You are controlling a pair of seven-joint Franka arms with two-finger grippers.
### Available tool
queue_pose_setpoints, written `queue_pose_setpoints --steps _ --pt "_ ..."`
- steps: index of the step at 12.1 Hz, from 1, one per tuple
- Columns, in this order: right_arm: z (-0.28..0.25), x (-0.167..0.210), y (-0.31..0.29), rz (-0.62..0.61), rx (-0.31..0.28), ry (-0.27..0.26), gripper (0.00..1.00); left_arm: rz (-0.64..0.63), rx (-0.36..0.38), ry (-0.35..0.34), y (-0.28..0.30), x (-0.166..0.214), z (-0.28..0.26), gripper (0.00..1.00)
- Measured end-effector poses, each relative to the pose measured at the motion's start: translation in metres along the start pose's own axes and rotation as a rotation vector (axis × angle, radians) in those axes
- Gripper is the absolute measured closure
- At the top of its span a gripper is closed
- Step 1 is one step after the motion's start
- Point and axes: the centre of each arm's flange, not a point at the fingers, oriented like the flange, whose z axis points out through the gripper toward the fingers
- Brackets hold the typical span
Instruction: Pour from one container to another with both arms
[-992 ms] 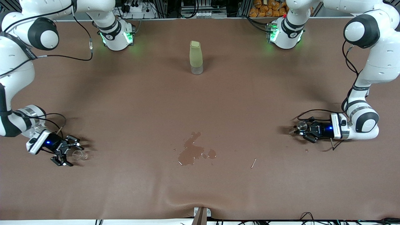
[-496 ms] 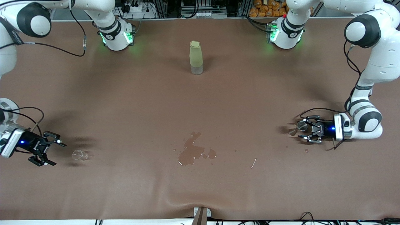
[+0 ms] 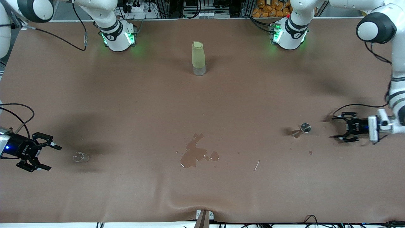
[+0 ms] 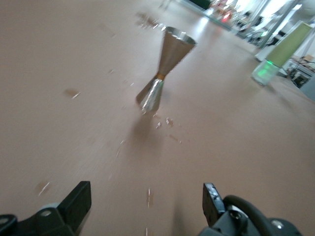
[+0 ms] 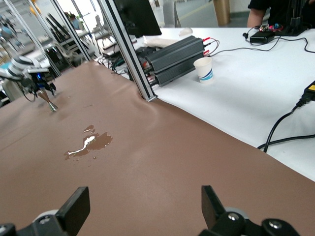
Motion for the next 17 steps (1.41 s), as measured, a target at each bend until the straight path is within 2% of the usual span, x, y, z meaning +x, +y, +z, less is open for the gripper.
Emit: queue_pose_setpoints --steps 3,6,9,12,14,16,17 --pt "-0.003 0.060 -0.037 0.051 -0.030 -0.138 0.00 -0.233 0.060 -0.105 0.013 0.070 -0.034 0.00" --pt "-0.018 0.112 -0.076 0.083 -0.131 -0.258 0.00 -0.475 0.146 -0.245 0.037 0.165 -0.045 0.00" --pt "-0.022 0.136 -0.119 0.157 -0.219 -0.365 0.00 -0.698 0.307 -0.367 0.081 0.279 -0.041 0.00" --pt "-0.032 0.157 -0.173 0.268 -0.346 -0.480 0.00 -0.921 0.556 -0.504 0.132 0.375 -0.011 0.00" --pt "-0.051 0.163 -0.211 0.348 -0.458 -0.557 0.00 -1.009 0.700 -0.528 0.166 0.431 0.021 0.00" --pt "-0.064 0.161 -0.248 0.479 -0.540 -0.641 0.00 -1.101 0.818 -0.510 0.190 0.461 0.037 0.00" --pt "-0.069 0.160 -0.260 0.538 -0.579 -0.672 0.00 -1.124 0.855 -0.499 0.200 0.472 0.042 0.00"
